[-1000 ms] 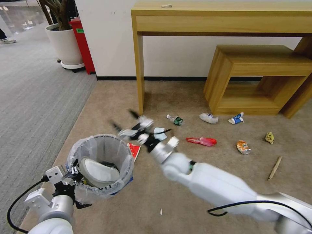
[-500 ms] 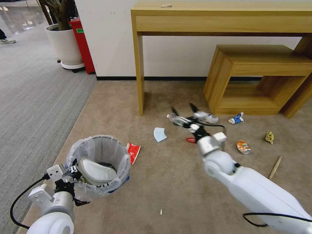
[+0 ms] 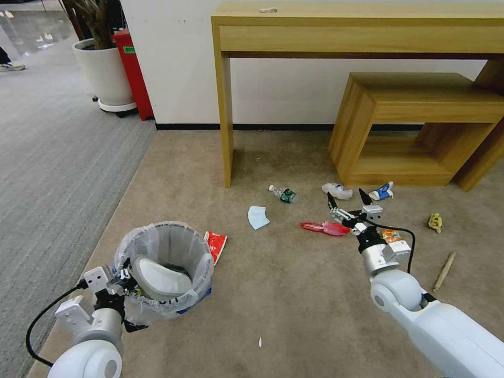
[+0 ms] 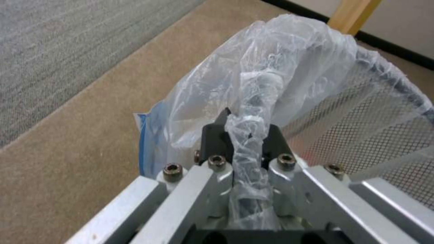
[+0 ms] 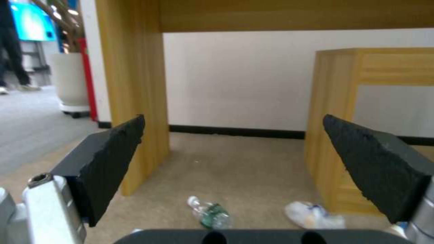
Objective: Pick up the trash bin and place the garbage on the floor into it.
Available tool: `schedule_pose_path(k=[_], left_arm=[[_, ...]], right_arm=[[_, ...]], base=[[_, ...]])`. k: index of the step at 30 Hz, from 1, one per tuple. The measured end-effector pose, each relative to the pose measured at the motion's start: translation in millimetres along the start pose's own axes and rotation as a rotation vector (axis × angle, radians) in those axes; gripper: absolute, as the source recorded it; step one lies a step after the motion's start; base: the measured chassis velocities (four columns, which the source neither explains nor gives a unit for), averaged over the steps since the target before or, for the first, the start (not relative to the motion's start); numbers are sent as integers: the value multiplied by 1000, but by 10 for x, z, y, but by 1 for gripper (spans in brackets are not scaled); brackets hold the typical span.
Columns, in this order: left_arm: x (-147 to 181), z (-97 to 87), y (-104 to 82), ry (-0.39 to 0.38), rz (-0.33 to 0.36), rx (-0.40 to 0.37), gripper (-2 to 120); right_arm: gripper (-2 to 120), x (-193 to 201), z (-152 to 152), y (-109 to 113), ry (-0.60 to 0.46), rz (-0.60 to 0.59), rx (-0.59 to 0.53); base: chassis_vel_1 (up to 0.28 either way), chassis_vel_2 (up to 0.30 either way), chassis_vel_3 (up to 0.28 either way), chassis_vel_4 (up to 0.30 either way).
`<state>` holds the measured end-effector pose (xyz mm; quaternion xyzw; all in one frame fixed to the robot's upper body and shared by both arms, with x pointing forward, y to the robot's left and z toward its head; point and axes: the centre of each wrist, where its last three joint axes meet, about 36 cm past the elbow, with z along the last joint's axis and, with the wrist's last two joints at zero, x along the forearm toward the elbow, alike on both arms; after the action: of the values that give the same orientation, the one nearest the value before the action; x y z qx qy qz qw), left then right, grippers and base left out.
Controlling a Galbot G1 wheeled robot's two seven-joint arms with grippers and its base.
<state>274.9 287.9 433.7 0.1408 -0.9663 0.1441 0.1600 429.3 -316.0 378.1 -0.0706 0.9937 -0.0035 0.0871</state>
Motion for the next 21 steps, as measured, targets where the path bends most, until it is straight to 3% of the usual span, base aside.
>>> schedule_pose_path(k=[7, 13, 21], left_arm=[[10, 51, 81, 4, 9, -50, 3], [40, 101, 112, 10, 49, -208, 3], [52, 165, 87, 55, 101, -199, 3]], right_arm=[[99, 131, 115, -78, 20, 48, 54], [99, 283, 137, -127, 45, 82, 64], [98, 466, 238, -315, 75, 121, 118]], base=[[0, 0, 0, 0], [0, 0, 0, 0], [0, 0, 0, 0]])
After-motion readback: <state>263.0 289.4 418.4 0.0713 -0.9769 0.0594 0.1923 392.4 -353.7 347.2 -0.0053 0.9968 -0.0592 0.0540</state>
